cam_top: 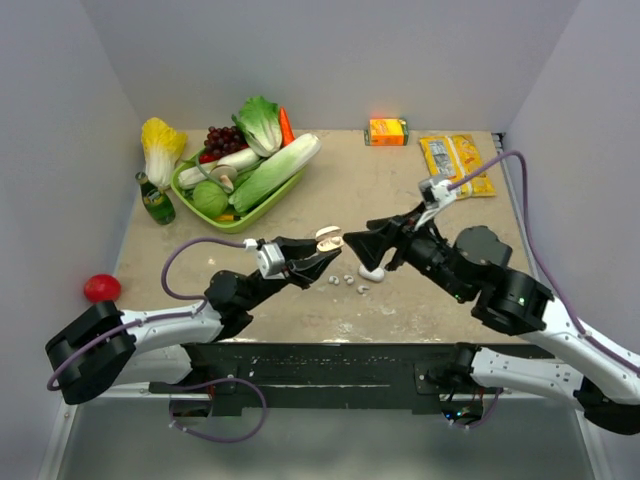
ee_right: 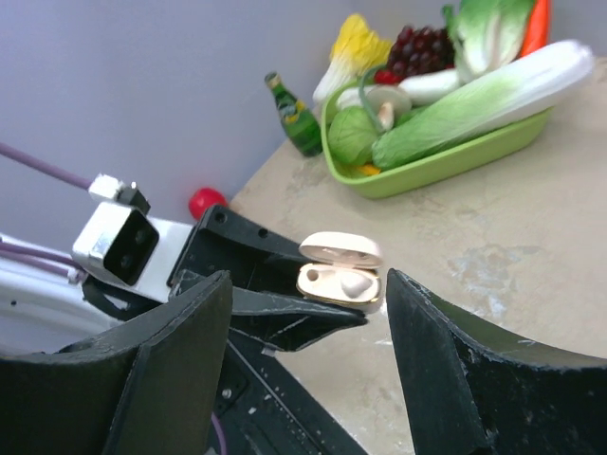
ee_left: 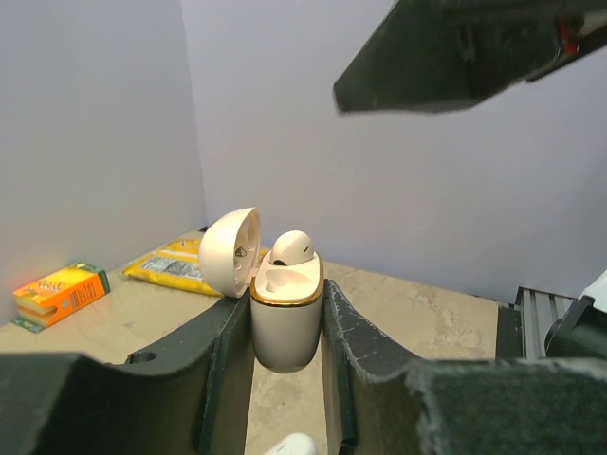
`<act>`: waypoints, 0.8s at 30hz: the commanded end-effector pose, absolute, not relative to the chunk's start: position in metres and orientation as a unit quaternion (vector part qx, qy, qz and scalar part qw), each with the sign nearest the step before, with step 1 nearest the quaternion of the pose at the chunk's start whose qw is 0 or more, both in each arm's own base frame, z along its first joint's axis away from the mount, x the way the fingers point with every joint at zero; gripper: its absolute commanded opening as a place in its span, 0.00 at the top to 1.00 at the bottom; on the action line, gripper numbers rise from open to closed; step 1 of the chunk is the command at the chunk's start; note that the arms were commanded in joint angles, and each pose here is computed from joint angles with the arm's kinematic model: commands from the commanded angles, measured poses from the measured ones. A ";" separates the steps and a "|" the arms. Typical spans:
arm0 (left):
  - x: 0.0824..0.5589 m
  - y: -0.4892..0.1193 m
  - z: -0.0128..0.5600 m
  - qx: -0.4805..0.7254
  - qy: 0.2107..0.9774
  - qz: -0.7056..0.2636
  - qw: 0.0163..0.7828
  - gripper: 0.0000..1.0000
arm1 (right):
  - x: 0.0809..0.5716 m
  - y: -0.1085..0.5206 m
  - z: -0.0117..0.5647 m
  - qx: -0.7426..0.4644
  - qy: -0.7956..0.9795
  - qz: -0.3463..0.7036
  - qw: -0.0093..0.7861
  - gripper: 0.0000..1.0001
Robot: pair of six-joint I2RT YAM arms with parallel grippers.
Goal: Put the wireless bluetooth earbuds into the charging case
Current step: Place the earbud in the charging case, then pick up the earbud from the center of the board.
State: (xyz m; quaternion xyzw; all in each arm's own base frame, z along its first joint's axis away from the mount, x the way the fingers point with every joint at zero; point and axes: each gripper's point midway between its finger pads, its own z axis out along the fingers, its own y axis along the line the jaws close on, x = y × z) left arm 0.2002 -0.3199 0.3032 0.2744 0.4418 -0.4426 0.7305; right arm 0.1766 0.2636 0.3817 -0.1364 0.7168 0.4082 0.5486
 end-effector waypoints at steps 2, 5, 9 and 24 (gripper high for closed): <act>0.158 -0.246 0.387 0.167 0.257 -0.467 0.829 1.00 | 0.200 0.217 0.365 -0.062 0.736 0.316 0.595 0.31; 0.149 -0.229 0.379 0.153 0.262 -0.475 0.826 1.00 | 0.213 0.209 0.309 -0.053 0.779 0.244 0.575 0.32; 0.141 -0.217 0.368 0.145 0.277 -0.489 0.814 1.00 | 0.220 0.213 0.236 -0.052 0.824 0.210 0.524 0.35; 0.112 -0.237 0.358 0.191 0.288 -0.586 0.733 1.00 | 0.213 0.221 0.129 -0.085 0.875 0.165 0.447 0.36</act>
